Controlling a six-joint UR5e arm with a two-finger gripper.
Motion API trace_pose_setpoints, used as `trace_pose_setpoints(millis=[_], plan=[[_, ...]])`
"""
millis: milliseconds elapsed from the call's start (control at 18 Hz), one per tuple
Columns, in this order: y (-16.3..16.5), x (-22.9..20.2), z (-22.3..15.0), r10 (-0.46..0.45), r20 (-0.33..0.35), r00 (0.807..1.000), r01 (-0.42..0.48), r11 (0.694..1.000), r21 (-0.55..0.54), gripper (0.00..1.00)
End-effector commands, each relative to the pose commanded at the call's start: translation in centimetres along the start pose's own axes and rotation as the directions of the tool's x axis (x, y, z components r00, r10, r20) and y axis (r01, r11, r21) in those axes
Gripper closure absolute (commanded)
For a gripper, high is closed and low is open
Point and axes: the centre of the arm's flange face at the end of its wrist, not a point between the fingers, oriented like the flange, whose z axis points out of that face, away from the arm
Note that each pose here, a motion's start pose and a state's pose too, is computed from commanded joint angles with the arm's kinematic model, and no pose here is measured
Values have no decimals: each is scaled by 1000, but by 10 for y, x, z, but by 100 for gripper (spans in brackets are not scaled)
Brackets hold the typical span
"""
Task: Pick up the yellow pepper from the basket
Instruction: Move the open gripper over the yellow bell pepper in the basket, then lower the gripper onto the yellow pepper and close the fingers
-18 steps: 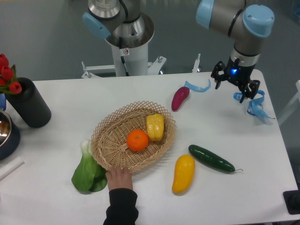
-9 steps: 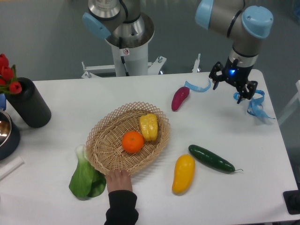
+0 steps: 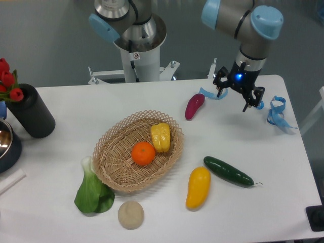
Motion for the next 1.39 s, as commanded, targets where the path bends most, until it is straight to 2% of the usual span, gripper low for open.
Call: trace_pose_setpoints(millis=[222,444,778,1111,1389], plan=[[-47,32,7,-118,-11,993,118,993,-2,0],[-75,56,16,-133,-3,991,133,990,-43,0],[-108,84,41,-322,-32,946,319,945,-75,0],[-137,109,65,-360,-55,931,352,929,-112,0],[-147,124,79,-358,-68,931,346,928,-135,0]])
